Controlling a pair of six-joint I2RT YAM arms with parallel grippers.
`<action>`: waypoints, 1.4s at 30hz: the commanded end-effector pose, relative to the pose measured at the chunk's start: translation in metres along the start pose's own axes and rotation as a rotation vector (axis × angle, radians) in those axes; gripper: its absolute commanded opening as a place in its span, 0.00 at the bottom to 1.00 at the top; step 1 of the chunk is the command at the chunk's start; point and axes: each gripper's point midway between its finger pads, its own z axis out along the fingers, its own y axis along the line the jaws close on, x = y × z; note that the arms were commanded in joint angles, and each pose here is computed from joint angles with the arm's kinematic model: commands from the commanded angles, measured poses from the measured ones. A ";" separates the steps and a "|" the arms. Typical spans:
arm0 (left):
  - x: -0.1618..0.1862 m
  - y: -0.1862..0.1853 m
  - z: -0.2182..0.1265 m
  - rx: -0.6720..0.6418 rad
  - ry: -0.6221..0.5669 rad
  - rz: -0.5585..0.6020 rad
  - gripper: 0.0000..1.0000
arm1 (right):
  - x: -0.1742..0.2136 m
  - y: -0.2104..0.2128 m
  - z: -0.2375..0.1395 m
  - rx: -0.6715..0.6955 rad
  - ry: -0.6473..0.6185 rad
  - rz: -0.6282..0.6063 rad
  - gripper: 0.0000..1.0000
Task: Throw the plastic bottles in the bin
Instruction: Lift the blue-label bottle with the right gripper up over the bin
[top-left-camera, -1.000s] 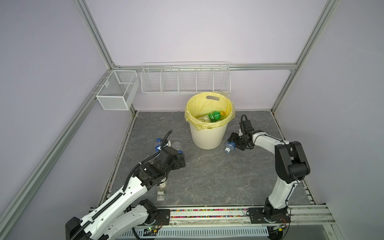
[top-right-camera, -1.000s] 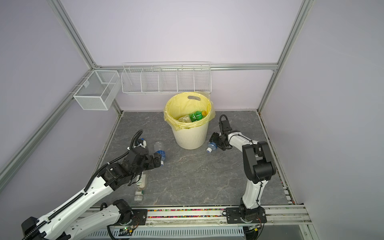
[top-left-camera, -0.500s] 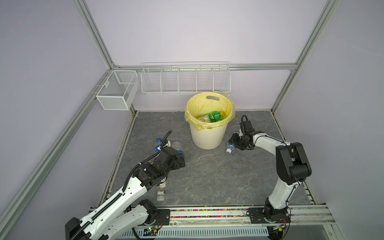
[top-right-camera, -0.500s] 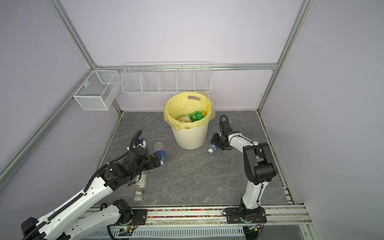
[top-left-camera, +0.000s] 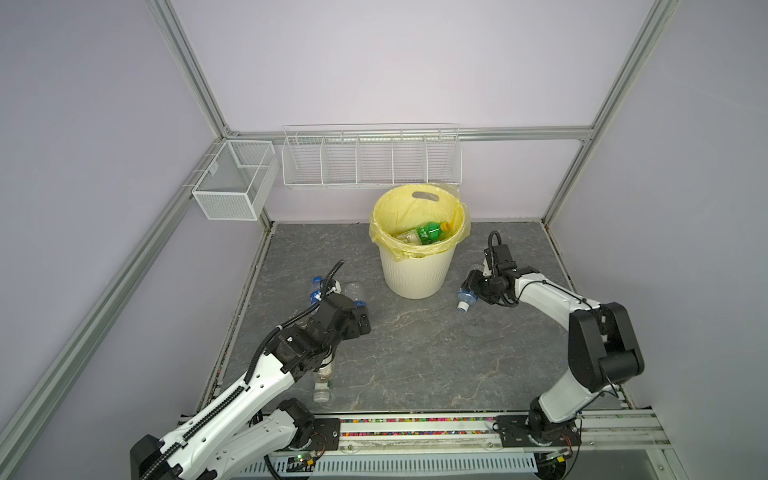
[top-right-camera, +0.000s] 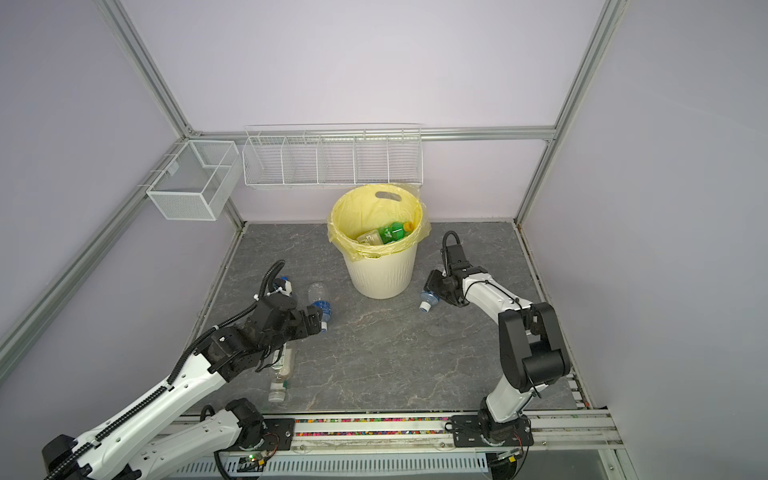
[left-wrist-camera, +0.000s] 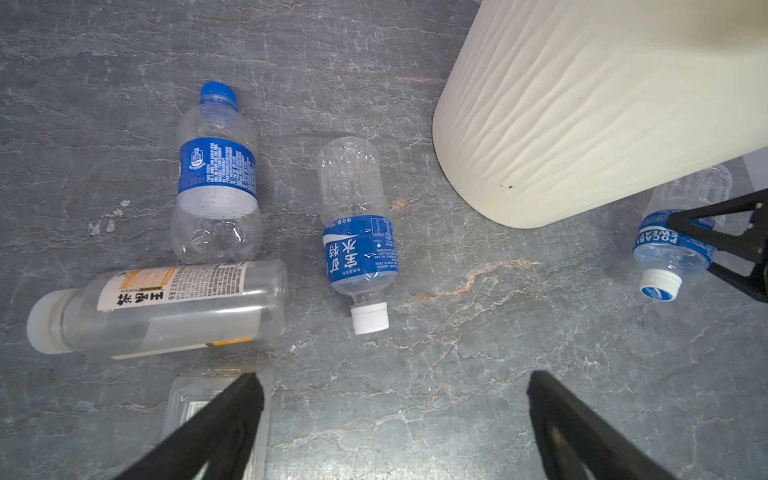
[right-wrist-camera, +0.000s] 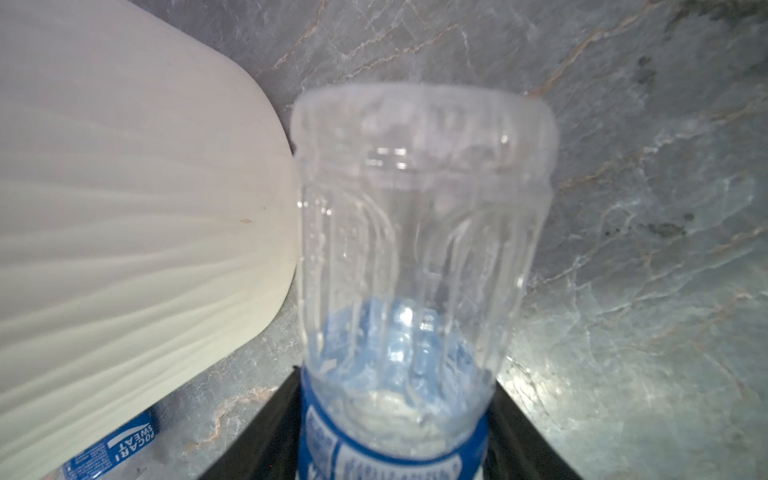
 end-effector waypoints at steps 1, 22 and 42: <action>-0.001 0.003 0.000 -0.013 -0.007 -0.015 0.99 | 0.006 -0.004 -0.013 0.009 -0.010 -0.025 0.62; -0.001 -0.004 0.003 0.016 0.001 -0.044 0.99 | -0.002 0.032 -0.114 -0.153 -0.169 -0.071 0.62; 0.004 -0.002 0.005 0.019 0.005 -0.067 0.99 | -0.012 0.077 -0.217 -0.359 -0.374 -0.144 0.65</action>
